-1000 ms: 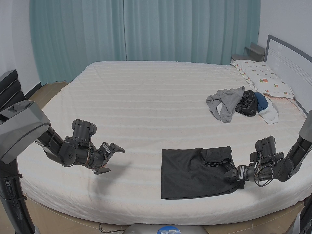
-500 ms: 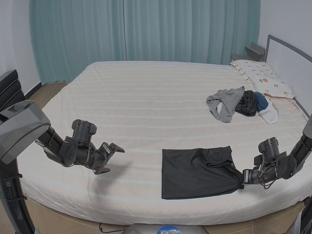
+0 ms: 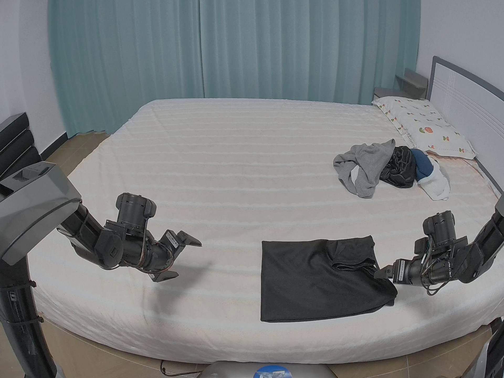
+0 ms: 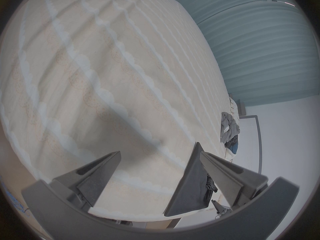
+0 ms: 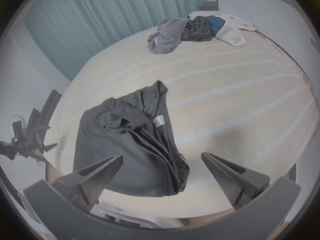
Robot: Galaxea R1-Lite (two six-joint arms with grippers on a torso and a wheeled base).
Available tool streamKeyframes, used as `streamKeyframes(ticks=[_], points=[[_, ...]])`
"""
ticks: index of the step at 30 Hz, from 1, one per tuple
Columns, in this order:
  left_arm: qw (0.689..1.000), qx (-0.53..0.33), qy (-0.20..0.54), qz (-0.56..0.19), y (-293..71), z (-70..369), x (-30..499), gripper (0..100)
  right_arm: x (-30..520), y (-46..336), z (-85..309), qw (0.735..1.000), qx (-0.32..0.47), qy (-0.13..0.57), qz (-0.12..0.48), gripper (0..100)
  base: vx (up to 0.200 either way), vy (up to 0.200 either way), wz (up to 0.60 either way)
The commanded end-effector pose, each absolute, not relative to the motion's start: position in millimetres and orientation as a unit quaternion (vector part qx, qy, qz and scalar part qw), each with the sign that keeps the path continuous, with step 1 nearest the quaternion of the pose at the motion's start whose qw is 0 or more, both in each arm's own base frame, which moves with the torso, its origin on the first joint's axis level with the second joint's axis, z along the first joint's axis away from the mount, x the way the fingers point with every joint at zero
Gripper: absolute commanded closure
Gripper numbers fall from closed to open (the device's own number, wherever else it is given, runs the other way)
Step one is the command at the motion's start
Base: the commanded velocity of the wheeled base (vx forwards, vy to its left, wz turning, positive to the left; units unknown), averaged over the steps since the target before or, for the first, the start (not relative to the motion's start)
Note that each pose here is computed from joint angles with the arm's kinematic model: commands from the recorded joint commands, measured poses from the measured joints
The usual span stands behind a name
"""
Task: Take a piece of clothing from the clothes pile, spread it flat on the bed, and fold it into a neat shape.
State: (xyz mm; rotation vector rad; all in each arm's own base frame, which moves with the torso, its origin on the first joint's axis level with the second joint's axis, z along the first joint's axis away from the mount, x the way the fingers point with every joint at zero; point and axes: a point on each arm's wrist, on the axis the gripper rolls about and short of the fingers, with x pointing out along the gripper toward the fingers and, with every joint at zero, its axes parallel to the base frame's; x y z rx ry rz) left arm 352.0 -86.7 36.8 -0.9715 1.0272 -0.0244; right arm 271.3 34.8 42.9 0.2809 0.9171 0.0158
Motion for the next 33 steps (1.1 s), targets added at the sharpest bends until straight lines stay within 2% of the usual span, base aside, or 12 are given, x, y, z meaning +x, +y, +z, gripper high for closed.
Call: streamKeyframes(ticks=[1, 7, 10, 17, 26, 33], points=[[0.76, -0.446, 0.472, -0.011, -86.7, 36.5, 352.3, 0, 276.7, 46.9, 55.7, 0.897, 0.156, 0.413, 0.026, 0, 0.0, 0.0, 0.0], [0.76, -0.447, 0.472, -0.011, -86.7, 36.5, 352.3, 0, 287.7, 100.6, 54.5, 0.891, 0.241, 0.377, 0.075, 0, 0.0, 0.0, 0.0], [0.76, -0.448, 0.471, -0.011, -86.8, 36.8, 352.6, 0, 291.8, 120.5, 44.5, 0.881, 0.264, 0.384, 0.087, 0, 0.0, 0.0, 0.0], [0.76, -0.447, 0.472, -0.011, -86.8, 36.2, 352.7, 0, 299.8, 143.6, 29.9, 0.86, 0.298, 0.402, 0.1, 0, 0.0, 0.0, 0.0], [0.76, -0.447, 0.471, -0.011, -86.8, 36.8, 352.6, 0, 339.5, 132.5, 3.1, 0.866, 0.325, 0.372, 0.074, 0, 0.0, 0.0, 0.0], [0.76, -0.447, 0.472, -0.011, -86.8, 36.2, 352.7, 0, 368.8, 92.6, -3.5, 0.883, 0.345, 0.319, 0.008, 0, 0.0, 0.0, 0.0]])
